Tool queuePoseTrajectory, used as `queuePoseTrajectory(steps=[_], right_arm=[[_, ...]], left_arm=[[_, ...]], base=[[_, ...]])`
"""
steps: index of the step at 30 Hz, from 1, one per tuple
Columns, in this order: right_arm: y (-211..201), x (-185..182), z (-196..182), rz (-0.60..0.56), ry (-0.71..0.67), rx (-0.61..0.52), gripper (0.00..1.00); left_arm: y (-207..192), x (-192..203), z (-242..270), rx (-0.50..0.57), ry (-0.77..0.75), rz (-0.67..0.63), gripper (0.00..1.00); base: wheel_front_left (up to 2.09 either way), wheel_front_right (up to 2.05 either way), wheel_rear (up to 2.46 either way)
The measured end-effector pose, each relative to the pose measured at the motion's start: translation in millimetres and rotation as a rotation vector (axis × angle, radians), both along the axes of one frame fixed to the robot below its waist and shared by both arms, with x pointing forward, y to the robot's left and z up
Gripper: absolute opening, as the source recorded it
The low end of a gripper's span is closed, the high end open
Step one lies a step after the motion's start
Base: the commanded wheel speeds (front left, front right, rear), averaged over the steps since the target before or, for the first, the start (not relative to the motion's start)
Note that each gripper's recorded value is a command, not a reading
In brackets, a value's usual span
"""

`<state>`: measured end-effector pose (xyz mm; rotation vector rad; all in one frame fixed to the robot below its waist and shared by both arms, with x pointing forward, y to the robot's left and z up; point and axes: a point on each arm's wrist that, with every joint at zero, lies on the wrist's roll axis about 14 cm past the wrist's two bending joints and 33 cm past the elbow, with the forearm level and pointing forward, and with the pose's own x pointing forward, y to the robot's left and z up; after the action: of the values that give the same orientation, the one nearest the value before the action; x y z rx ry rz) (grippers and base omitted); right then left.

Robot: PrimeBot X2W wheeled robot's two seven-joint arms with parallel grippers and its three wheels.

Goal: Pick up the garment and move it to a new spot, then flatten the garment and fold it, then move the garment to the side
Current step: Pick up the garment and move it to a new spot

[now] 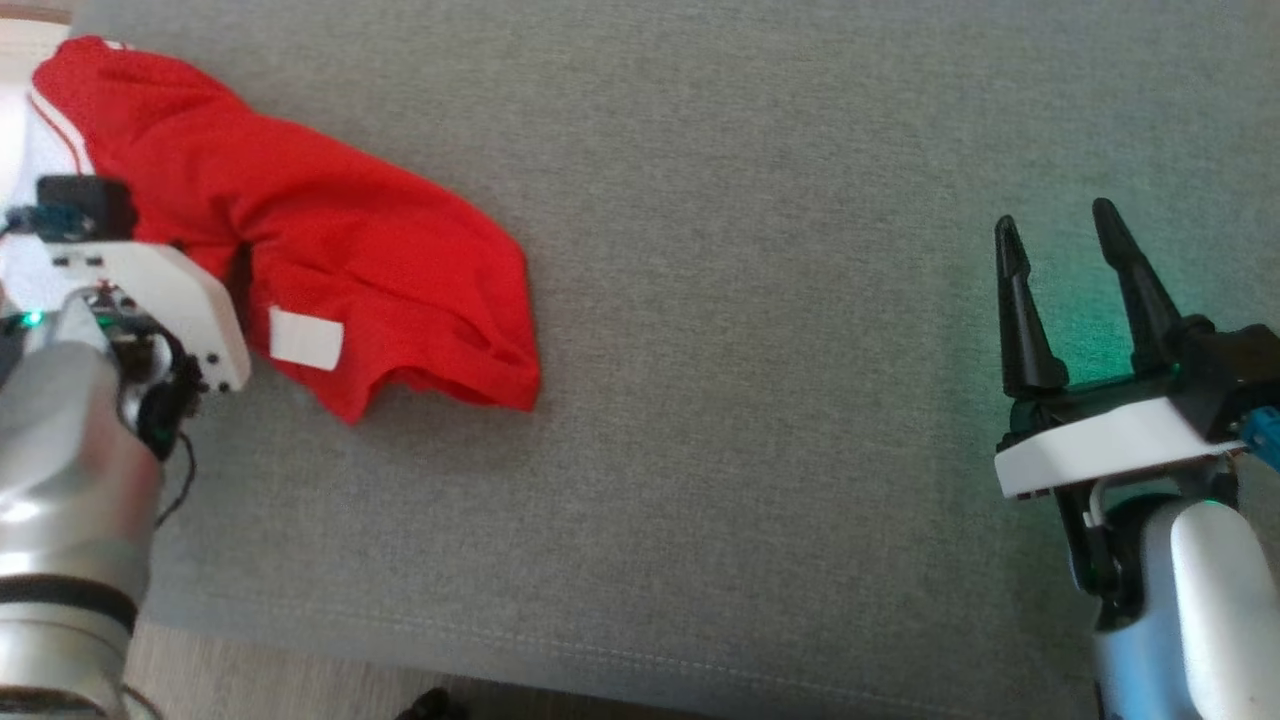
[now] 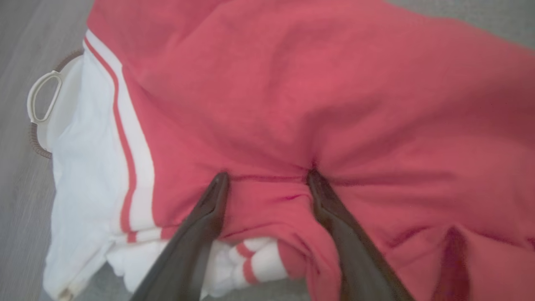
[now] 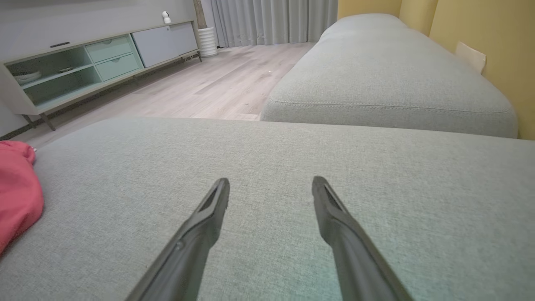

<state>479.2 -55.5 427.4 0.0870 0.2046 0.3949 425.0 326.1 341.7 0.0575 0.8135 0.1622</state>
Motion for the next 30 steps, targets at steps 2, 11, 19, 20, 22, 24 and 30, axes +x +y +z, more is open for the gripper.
queuePoseTrajectory(steps=[2, 11, 19, 20, 22, 24, 30], right_arm=[[-4, 0, -2, -0.01, 0.005, -0.003, 1.0], [-13, -3, 10, -0.034, -0.021, -0.001, 1.0], [-19, -15, 33, -0.054, -0.069, 0.047, 1.0], [-21, -16, 36, -0.06, -0.075, 0.052, 1.0], [-25, -20, 41, -0.072, -0.085, 0.058, 1.0], [-30, -23, 45, -0.087, -0.096, 0.067, 1.0], [-49, -34, 51, -0.139, -0.112, 0.086, 1.0]], left_arm=[[1, 4, -2, -0.01, 0.03, 0.002, 1.0], [-8, 13, 10, -0.024, -0.062, -0.048, 0.0], [-60, 49, 72, -0.101, -0.403, -0.16, 0.0], [-72, 55, 81, -0.121, -0.447, -0.178, 0.0], [-96, 65, 99, -0.17, -0.525, -0.212, 0.0], [-122, 73, 116, -0.221, -0.592, -0.245, 0.0], [-205, 86, 158, -0.361, -0.737, -0.338, 0.0]], base=[[0.0, 0.0, 0.0], [0.0, 0.0, 0.0], [0.0, 0.0, 0.0], [0.0, 0.0, 0.0], [0.0, 0.0, 0.0], [0.0, 0.0, 0.0], [0.0, 0.0, 0.0]])
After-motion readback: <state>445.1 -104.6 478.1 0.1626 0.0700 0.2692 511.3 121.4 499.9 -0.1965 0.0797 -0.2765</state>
